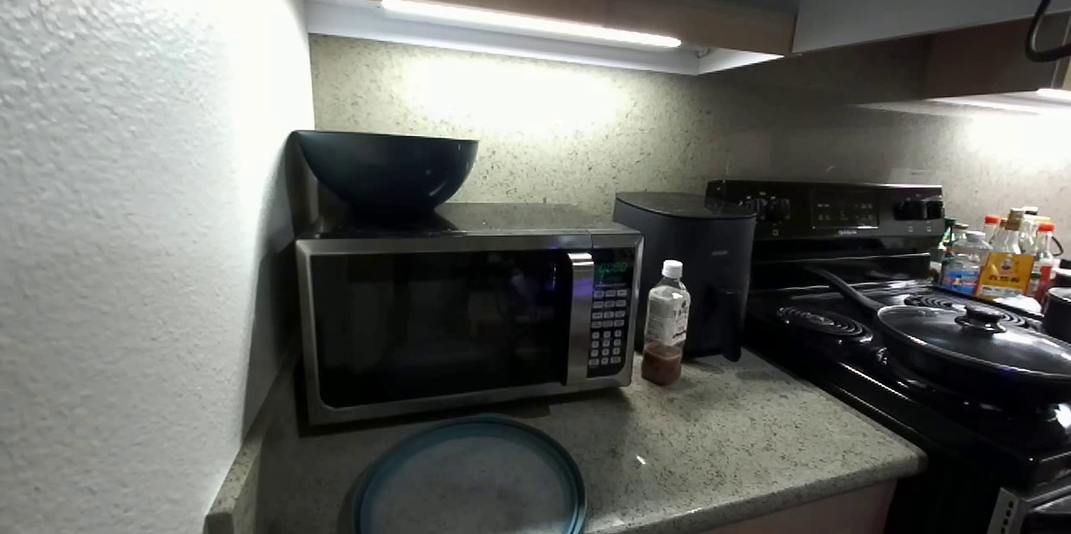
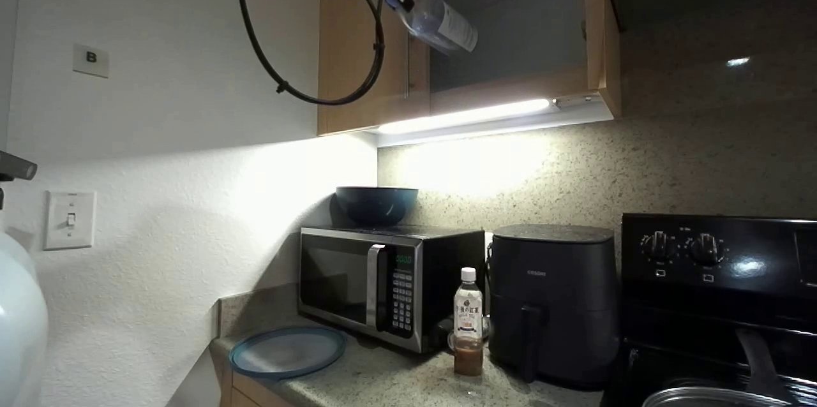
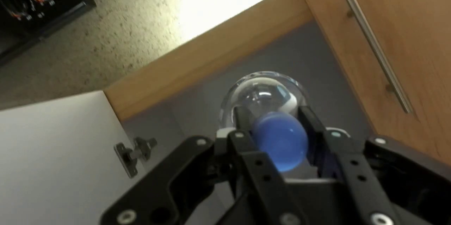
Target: Remove the bottle from the open cabinet, put it on the counter, put it back in the cabinet and then put it back on the counter
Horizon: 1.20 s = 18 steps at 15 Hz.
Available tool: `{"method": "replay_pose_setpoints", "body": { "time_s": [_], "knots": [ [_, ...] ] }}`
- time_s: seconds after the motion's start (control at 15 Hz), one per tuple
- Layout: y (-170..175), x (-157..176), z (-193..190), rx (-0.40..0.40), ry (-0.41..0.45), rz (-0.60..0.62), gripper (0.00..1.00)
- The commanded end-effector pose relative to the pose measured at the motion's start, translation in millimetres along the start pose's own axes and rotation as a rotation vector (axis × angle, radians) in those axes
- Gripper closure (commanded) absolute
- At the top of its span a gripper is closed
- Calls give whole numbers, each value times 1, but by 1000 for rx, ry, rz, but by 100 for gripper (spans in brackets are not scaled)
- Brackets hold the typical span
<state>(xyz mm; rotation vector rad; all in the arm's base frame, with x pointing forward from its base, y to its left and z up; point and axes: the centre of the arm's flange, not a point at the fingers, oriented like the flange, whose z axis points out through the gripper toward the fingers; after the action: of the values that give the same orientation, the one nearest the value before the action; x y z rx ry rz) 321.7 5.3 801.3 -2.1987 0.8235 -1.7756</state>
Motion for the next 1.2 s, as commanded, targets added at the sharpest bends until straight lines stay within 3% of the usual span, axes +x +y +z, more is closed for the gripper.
{"method": "replay_pose_setpoints", "body": {
  "time_s": [0.0,0.2,0.47,0.8,1.0,1.07,1.13],
  "knots": [
    [0,10,11,45,184,-14,87],
    [1,23,31,51,236,-20,87],
    [-1,34,66,25,221,-24,87],
    [-6,51,112,2,175,-24,87],
    [-2,59,139,14,65,13,87],
    [3,42,121,-3,120,6,62],
    [1,42,131,-2,94,13,62]
  ]
}}
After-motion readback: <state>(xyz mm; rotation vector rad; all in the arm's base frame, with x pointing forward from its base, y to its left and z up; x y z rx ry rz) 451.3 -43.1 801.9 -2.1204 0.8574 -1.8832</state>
